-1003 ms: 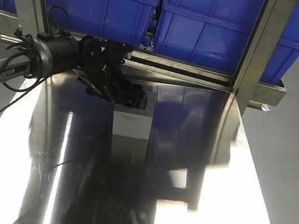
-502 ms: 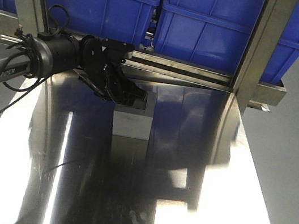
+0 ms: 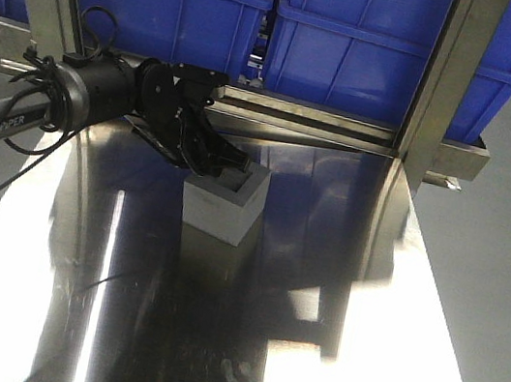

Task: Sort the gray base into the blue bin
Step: 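Close the left gripper on the gray block's rim and lift it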

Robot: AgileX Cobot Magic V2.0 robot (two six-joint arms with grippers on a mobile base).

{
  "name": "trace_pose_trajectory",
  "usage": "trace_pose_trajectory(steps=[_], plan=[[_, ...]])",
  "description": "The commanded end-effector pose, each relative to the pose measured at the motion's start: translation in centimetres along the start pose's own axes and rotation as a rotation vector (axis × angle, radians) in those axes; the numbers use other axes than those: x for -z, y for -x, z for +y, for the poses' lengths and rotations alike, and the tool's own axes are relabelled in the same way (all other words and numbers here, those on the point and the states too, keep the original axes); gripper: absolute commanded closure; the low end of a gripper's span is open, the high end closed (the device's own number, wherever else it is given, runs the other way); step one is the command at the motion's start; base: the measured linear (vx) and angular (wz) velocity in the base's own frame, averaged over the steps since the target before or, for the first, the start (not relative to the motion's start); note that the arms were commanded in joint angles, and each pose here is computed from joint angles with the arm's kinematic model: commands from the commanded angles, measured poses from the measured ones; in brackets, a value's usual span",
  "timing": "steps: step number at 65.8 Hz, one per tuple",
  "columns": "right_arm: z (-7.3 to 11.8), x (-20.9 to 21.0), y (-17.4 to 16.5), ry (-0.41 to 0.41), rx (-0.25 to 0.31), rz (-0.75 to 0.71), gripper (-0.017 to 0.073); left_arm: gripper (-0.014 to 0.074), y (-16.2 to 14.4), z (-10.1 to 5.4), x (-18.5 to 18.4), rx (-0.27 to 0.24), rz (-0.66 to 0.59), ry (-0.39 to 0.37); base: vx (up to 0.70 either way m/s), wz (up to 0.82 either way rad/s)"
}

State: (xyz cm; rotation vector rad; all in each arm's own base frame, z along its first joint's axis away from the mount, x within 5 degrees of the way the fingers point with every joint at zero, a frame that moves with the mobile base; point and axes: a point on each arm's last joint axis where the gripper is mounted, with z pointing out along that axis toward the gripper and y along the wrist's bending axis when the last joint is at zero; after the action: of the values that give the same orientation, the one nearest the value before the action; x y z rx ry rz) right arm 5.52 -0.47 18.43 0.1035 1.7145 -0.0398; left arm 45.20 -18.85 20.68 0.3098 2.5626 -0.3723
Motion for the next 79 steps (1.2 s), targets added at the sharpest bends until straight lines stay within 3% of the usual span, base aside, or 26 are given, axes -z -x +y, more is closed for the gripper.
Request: trace_pose_trajectory(steps=[1, 14, 29, 44, 79], plan=[[0.0, 0.0, 0.6, 0.001, 0.01, -0.075, 0.0564, 0.0602, 2.4, -1.1, 4.6, -0.024, -0.148, -0.02, 0.0, 0.0], [0.0, 0.0, 0.6, 0.001, 0.01, -0.075, 0.0564, 0.0601, 3.8, -1.5, 8.5, -0.067, -0.29, -0.006, 0.0, 0.0], [0.0, 0.0, 0.6, 0.001, 0.01, -0.075, 0.0564, 0.0601, 3.0, -2.0, 14.2, -0.068, -0.485, -0.017, 0.0, 0.0], [0.0, 0.0, 0.6, 0.001, 0.01, -0.075, 0.0564, 0.0601, -0.1, -1.8, 18.9, -0.067, -0.605, -0.018, 0.0, 0.0], [0.0, 0.0, 0.6, 0.001, 0.01, -0.075, 0.0564, 0.0601, -8.9, -1.0, 25.7, -0.066, -0.735, -0.023, 0.0, 0.0]])
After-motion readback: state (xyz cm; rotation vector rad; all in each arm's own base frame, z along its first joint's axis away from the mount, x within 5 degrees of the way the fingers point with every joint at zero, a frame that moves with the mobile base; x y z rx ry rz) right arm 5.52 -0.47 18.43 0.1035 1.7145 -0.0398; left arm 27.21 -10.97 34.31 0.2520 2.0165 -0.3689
